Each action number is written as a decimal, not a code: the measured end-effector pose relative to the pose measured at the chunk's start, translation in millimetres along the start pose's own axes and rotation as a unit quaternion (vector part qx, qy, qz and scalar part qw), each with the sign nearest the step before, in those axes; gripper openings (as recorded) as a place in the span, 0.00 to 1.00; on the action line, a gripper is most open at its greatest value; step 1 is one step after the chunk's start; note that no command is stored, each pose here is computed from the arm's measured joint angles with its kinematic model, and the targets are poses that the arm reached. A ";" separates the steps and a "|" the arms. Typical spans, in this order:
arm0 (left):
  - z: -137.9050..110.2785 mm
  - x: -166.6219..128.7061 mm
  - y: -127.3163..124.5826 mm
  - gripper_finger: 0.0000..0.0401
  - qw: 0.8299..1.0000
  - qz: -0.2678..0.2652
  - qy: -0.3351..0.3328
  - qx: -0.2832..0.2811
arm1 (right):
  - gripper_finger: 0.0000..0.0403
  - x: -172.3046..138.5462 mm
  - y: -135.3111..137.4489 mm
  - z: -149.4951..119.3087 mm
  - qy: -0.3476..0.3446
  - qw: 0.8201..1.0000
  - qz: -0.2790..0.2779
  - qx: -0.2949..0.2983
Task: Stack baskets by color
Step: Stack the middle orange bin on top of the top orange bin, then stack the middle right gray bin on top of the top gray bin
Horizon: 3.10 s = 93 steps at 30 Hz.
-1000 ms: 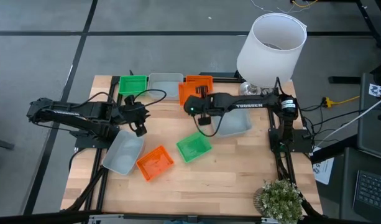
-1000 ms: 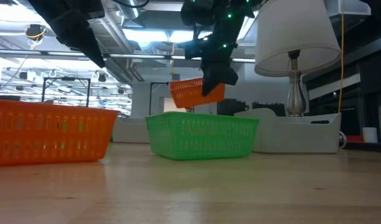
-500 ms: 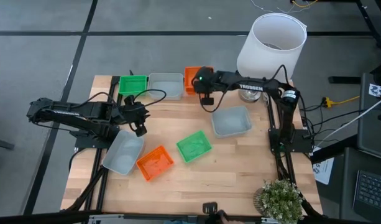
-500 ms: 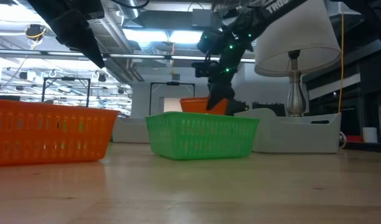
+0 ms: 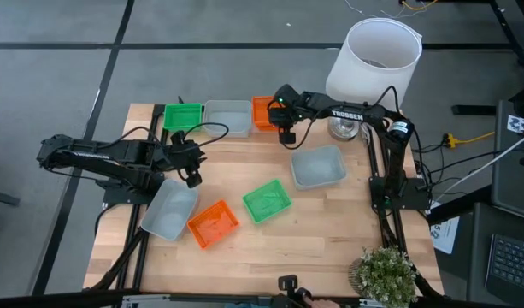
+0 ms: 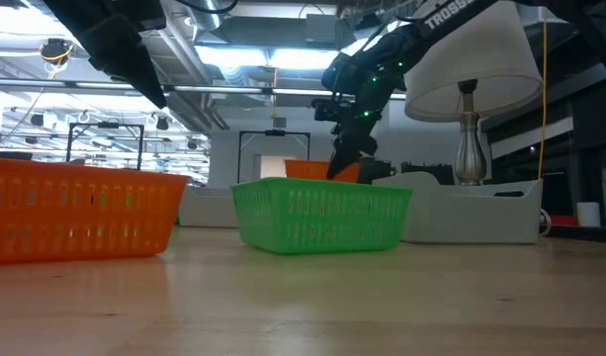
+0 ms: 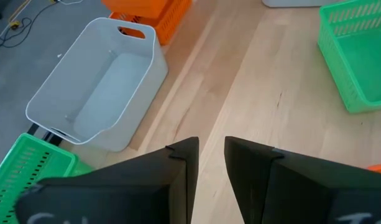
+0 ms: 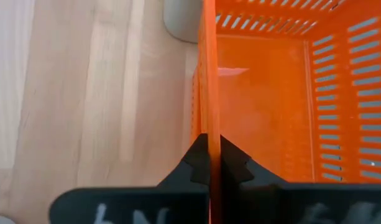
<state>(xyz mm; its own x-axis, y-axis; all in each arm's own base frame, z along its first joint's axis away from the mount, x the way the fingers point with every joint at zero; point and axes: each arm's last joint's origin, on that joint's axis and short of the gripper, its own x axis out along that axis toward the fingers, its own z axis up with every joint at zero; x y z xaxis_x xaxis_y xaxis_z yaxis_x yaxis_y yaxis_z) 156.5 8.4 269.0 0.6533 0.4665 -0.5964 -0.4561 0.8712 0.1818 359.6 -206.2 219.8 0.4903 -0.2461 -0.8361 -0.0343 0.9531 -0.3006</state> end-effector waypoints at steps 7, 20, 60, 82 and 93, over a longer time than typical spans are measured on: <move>0.0 0.0 0.0 0.18 1.000 0.000 0.000 0.000 | 0.00 1.3 -4.3 -4.0 0.002 1.000 -0.009 0.015; 0.0 0.0 0.0 0.18 1.000 0.000 0.000 0.000 | 0.00 21.7 1.0 -24.6 -0.011 0.999 -0.025 0.021; 0.0 0.0 0.0 0.18 1.000 0.000 0.000 -0.003 | 0.22 -19.5 20.3 6.5 0.094 0.989 0.060 0.099; 0.1 0.0 0.0 0.18 1.000 0.000 0.000 -0.003 | 0.20 -62.6 165.4 -25.4 0.344 0.914 0.198 0.084; 0.1 0.0 0.0 0.18 1.000 0.000 0.000 -0.003 | 0.20 -48.0 194.1 -51.6 0.332 0.929 0.153 0.055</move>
<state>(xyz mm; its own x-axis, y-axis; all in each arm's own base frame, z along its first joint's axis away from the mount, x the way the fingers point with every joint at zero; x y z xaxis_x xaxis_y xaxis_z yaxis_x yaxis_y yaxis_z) 156.6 8.4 269.1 0.6536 0.4661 -0.5963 -0.4593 0.8705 0.1770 284.5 -18.5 177.9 -0.1746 0.0195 -0.9844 0.0227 0.9996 0.0158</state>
